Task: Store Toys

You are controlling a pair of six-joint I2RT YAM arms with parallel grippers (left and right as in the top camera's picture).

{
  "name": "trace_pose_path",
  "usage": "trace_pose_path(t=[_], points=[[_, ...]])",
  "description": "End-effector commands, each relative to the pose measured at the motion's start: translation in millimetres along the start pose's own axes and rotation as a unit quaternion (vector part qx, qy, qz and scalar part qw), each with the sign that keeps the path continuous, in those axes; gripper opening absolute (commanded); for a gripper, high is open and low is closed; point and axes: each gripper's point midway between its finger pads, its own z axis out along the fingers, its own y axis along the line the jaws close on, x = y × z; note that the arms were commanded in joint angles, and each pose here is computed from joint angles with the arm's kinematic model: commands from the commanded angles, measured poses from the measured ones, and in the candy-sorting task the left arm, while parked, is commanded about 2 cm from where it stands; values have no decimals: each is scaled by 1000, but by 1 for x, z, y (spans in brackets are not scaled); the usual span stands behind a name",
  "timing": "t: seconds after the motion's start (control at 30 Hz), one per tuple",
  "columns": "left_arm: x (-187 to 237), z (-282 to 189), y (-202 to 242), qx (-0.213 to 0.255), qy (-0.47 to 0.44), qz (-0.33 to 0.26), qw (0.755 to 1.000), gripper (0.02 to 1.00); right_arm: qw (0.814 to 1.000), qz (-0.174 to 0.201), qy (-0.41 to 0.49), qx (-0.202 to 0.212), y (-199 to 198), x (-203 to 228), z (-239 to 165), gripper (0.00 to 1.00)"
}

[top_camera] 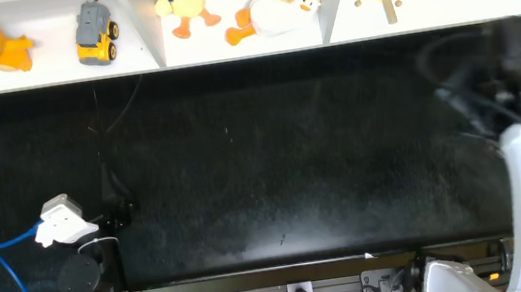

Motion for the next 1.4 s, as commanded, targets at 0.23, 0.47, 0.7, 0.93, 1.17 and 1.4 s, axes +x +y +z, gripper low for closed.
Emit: trace_pose_path(t=[0.23,0.47,0.7,0.93,1.17,1.4], points=[[0,0,-1,5,-2,10,1000,998,973,217,-32,73,-82,-70,41,996],[0,0,-1,5,-2,10,1000,998,962,259,4,86,-70,-77,99,996],[1,0,-1,5,-2,10,1000,998,961,252,37,106,-68,-70,132,998],[0,0,-1,5,-2,10,1000,998,961,246,55,115,-70,-54,156,998],[1,0,-1,5,-2,10,1000,998,962,244,55,109,-72,-40,176,998],[1,0,-1,5,-2,10,1000,998,966,234,41,97,-68,-41,184,910]])
